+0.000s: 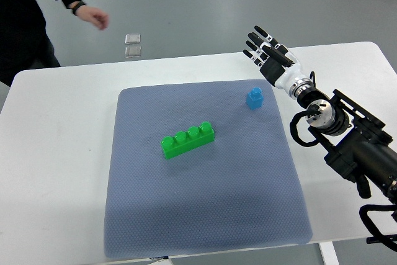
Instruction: Stack blue block on green block with right hand
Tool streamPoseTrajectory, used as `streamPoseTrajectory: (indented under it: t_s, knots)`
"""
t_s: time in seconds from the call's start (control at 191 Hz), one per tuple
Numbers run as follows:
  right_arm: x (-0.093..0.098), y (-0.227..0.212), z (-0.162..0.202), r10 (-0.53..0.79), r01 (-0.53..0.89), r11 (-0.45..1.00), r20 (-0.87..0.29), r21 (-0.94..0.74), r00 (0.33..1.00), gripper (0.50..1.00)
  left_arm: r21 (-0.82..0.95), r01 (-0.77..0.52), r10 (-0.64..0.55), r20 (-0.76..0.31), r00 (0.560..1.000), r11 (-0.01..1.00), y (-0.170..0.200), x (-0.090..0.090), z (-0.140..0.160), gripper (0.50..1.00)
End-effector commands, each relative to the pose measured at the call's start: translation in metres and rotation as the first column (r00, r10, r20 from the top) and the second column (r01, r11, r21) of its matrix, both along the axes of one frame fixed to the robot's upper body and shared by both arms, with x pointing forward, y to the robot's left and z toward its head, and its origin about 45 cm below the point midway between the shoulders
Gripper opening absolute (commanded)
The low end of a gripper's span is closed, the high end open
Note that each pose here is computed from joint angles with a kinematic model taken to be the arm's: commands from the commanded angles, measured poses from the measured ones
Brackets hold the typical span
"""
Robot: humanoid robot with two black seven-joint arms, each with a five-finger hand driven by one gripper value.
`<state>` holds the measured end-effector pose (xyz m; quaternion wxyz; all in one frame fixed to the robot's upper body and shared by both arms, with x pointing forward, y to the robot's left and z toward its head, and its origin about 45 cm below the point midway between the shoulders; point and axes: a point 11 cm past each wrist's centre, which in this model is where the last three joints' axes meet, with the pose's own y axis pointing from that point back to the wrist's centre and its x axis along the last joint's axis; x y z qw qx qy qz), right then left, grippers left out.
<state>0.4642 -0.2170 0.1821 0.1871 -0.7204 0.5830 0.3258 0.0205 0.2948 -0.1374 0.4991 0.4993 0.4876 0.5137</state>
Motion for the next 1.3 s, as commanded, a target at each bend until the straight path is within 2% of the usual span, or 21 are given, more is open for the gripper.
streamPoseTrajectory:
  t_s: [0.0,0.413,0.487,0.544,0.597,0.602,0.67,0.738,0.78,0.801,0.811,0.822,0.842,0.853,0.921,0.973,0.978,0.989,1.083,1.099,1.292]
  knots:
    - [0.0,0.0,0.0,0.0,0.0,1.0,0.0,0.0,1.0,0.924,-0.001,0.002,-0.002,0.0,1.0,1.0,-0.001,0.0,0.0,1.0]
    - [0.006,-0.006,0.015,0.015,-0.014,0.999,0.041,-0.037,0.999,0.924,0.001,0.0,0.0,0.0,1.0,1.0,0.0,0.0,0.0,1.0]
    - [0.015,-0.012,0.041,0.075,-0.064,0.994,0.122,-0.093,0.99,0.924,0.001,0.0,0.0,0.0,1.0,1.0,0.0,0.0,0.0,1.0]
    - [0.018,-0.006,0.058,0.207,-0.168,0.959,0.159,-0.228,0.965,0.924,0.001,-0.002,0.002,0.0,1.0,1.0,0.0,0.0,0.0,1.0]
    - [0.018,-0.006,0.058,0.207,-0.168,0.959,0.159,-0.228,0.965,0.924,0.001,-0.002,0.002,0.0,1.0,1.0,0.0,0.0,0.0,1.0]
    - [0.022,-0.001,0.075,0.346,-0.256,0.874,0.162,-0.412,0.924,0.924,0.001,-0.002,0.002,0.0,1.0,1.0,0.0,0.0,0.0,1.0]
    - [0.02,0.005,0.088,0.532,-0.345,0.659,0.09,-0.669,0.842,0.924,0.0,-0.001,0.001,0.0,1.0,1.0,0.0,0.0,0.0,1.0]
    - [0.017,0.011,0.108,0.695,-0.367,0.287,-0.072,-0.885,0.716,0.924,0.0,-0.001,0.001,0.002,1.0,1.0,0.0,0.001,0.0,1.0]
    - [0.015,0.012,0.119,0.735,-0.338,0.07,-0.181,-0.938,0.653,0.924,-0.002,-0.004,0.004,0.003,1.0,1.0,-0.001,0.001,0.0,1.0]
    - [0.015,0.011,0.121,0.739,-0.33,0.018,-0.209,-0.944,0.64,0.924,-0.002,-0.001,0.001,0.002,1.0,1.0,-0.001,0.001,0.0,1.0]
    - [0.014,0.011,0.128,0.745,-0.309,-0.079,-0.262,-0.948,0.614,0.924,-0.002,-0.001,0.001,0.002,1.0,1.0,-0.001,0.001,0.0,1.0]
    - [0.014,0.011,0.128,0.745,-0.309,-0.079,-0.262,-0.948,0.614,0.924,-0.002,-0.001,0.001,0.002,1.0,1.0,-0.001,0.001,0.0,1.0]
    - [0.013,0.012,0.134,0.744,-0.286,-0.177,-0.318,-0.942,0.587,0.924,-0.003,-0.001,0.001,0.002,1.0,1.0,-0.001,0.001,0.0,1.0]
    - [0.012,0.014,0.14,0.74,-0.262,-0.262,-0.367,-0.929,0.563,0.924,-0.005,-0.001,0.001,0.002,1.0,1.0,-0.002,0.001,0.0,1.0]
    - [0.007,0.017,0.156,0.705,-0.203,-0.467,-0.501,-0.861,0.501,0.924,-0.006,0.0,0.001,0.002,1.0,1.0,-0.002,0.001,0.0,1.0]
    - [0.007,0.017,0.156,0.705,-0.203,-0.467,-0.501,-0.86,0.501,0.924,-0.006,0.0,0.001,0.002,1.0,1.0,-0.002,0.001,0.0,1.0]
    - [0.004,0.021,0.17,0.67,-0.156,-0.574,-0.571,-0.804,0.474,0.924,-0.006,0.0,0.001,0.002,1.0,1.0,-0.002,0.001,0.0,1.0]
    - [0.004,0.023,0.173,0.663,-0.144,-0.591,-0.58,-0.794,0.473,0.924,-0.006,0.0,0.001,0.002,1.0,1.0,-0.002,0.001,0.0,1.0]
    - [0.004,0.028,0.182,0.649,-0.115,-0.628,-0.599,-0.77,0.47,0.924,-0.006,0.0,0.001,0.002,1.0,1.0,-0.002,0.001,0.0,1.0]
    - [0.004,0.043,0.196,0.642,-0.071,-0.657,-0.606,-0.751,0.47,0.924,-0.009,0.0,0.0,0.002,1.0,1.0,-0.003,0.001,0.0,1.0]
    - [0.006,0.066,0.185,0.632,-0.086,-0.665,-0.621,-0.742,0.464,0.924,-0.008,-0.003,0.003,0.003,1.0,1.0,-0.003,0.002,0.0,1.0]
